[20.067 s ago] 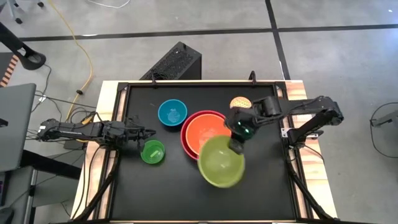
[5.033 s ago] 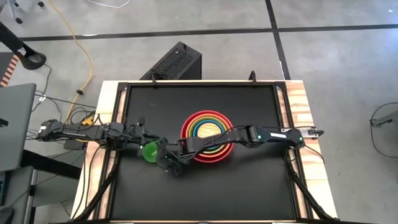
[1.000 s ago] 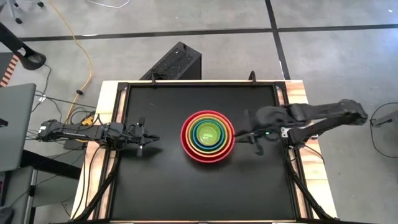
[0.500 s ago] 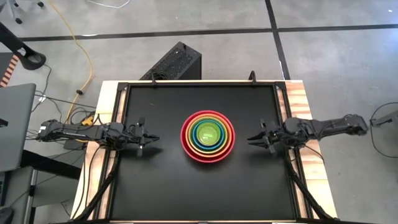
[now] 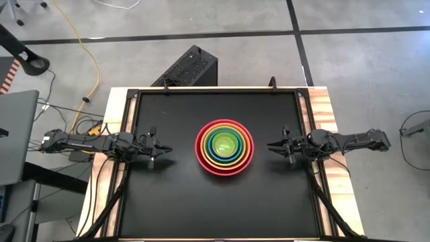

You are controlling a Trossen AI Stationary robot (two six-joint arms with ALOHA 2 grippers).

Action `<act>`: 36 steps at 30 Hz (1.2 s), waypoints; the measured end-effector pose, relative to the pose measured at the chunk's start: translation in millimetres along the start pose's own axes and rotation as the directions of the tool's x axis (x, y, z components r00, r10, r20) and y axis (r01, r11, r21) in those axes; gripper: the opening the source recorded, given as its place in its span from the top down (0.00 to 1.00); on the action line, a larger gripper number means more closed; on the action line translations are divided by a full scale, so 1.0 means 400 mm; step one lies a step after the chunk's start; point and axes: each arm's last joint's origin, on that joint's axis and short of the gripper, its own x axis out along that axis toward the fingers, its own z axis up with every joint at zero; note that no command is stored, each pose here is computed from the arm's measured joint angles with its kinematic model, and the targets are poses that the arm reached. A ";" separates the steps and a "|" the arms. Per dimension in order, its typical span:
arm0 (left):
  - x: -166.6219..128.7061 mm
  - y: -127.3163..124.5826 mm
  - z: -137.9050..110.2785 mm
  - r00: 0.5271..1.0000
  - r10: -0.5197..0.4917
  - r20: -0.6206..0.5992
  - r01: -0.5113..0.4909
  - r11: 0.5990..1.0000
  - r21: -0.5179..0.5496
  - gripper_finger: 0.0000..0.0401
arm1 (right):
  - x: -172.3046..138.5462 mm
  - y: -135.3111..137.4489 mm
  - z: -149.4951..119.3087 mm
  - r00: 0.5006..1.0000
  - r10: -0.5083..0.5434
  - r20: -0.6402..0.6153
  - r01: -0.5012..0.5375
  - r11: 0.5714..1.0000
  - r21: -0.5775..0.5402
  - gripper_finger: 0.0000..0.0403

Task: Nest bowls inside each other
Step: Return to Home Position

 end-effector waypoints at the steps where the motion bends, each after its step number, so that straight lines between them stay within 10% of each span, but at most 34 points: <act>1: 0.000 0.000 0.000 1.000 0.000 0.000 0.000 1.000 0.000 0.97 | 0.000 -0.001 0.000 1.000 -0.003 -0.001 0.003 1.000 0.000 0.74; 36: 0.000 0.000 0.000 1.000 0.000 0.000 0.000 1.000 0.000 0.97 | 0.000 -0.002 -0.002 1.000 -0.004 -0.009 0.004 1.000 -0.003 0.74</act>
